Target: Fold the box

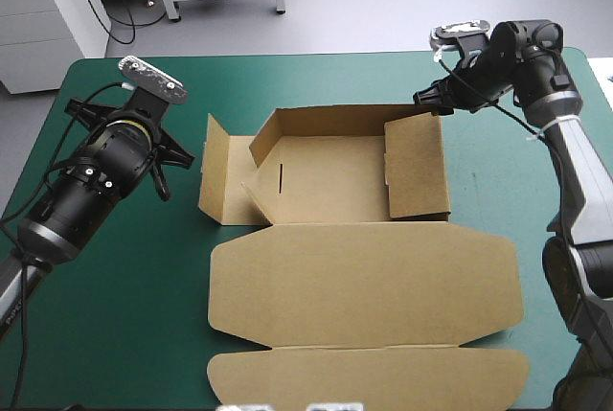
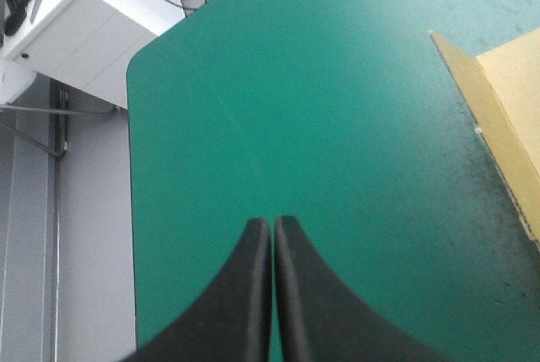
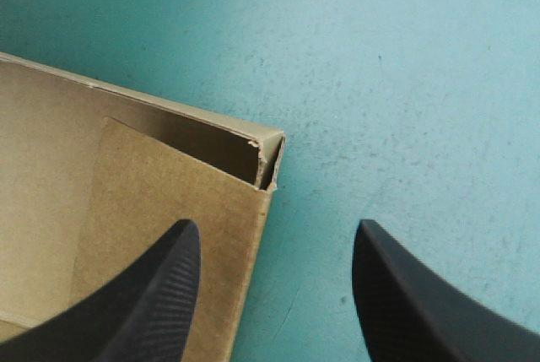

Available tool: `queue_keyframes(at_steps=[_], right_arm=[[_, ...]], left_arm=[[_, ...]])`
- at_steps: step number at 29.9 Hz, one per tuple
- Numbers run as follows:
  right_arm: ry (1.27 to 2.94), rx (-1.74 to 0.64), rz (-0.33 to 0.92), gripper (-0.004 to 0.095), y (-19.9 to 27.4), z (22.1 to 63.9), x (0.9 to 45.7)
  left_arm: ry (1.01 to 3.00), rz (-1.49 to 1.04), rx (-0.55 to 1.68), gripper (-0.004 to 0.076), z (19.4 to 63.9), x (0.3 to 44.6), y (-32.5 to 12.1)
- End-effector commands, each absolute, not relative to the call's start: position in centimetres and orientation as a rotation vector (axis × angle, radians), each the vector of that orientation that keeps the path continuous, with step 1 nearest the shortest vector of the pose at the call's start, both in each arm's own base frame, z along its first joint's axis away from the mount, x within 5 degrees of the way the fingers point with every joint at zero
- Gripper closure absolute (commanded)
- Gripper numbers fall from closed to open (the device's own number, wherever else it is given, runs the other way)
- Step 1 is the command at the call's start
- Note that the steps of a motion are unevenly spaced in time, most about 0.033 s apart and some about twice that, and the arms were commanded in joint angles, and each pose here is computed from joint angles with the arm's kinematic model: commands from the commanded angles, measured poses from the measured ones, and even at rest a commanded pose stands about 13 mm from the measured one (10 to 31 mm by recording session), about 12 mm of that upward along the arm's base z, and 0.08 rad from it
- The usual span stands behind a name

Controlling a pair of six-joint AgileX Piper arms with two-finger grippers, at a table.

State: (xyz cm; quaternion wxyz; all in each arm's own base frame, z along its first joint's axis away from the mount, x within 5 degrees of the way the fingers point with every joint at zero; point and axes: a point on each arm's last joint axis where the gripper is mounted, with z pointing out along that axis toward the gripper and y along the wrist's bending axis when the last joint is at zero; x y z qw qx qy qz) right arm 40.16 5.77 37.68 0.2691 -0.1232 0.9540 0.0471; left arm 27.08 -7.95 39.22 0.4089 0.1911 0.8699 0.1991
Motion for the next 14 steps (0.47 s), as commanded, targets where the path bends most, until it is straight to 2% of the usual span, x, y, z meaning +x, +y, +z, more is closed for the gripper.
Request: queue_keyframes(at_steps=[1,7,14], right_arm=[[2.438,-0.257,0.132,0.0399,5.3,42.3,37.8],[2.439,-0.211,0.189,0.0399,5.3,43.0,35.6],[2.591,-0.25,0.219,0.0399,5.5,38.3,35.4]], left_arm=[[2.141,0.467,0.39,0.0725,41.1,26.8,-6.2],[2.222,0.451,0.242,0.0725,40.6,27.4,-2.7],[2.269,0.353,0.131,0.0725,40.2,27.6,-0.3]])
